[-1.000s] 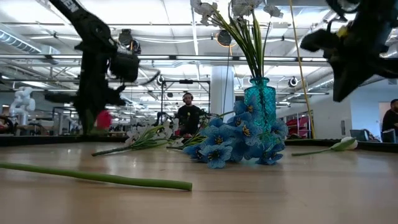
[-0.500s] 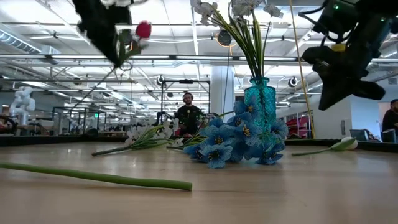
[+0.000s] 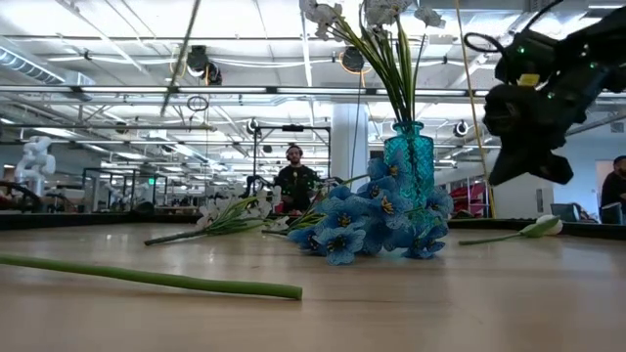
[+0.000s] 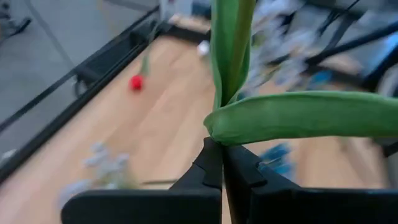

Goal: Sort flowers into vase by color
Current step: Put the left red flower into the transparent flower vase

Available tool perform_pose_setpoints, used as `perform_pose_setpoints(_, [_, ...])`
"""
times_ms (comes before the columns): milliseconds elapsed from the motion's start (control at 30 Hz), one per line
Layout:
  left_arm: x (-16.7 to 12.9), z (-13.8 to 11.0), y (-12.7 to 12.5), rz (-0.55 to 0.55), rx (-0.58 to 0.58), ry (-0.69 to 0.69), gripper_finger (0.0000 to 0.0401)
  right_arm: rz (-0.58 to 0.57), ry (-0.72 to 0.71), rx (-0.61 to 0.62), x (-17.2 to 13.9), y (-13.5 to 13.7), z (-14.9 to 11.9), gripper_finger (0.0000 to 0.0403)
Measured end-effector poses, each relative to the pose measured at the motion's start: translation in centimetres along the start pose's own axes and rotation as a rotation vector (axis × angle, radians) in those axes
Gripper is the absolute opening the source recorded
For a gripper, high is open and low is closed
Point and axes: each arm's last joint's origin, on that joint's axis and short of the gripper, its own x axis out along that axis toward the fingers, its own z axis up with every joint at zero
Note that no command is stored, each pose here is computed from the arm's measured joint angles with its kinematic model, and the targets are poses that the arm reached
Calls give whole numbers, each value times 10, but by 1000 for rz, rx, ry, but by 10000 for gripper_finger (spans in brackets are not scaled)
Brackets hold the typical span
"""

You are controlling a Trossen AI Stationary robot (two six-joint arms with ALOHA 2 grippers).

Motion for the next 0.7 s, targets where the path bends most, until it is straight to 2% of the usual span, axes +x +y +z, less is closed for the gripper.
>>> perform_pose_setpoints(167, [-18,-15,-43,-66,-74,-100,0,43,77,29,6,-5,-10,0])
perform_pose_setpoints(367, [-32,-39,-90,-88,-151,-200,0,52,61,17,5,-3,-12,0])
perform_pose_setpoints(533, [-50,-65,-114,-86,-168,-261,0,75,44,27,2,0,-12,0])
perform_pose_setpoints(700, [-70,-81,-125,-111,-162,-304,0,92,24,21,1,1,-11,0])
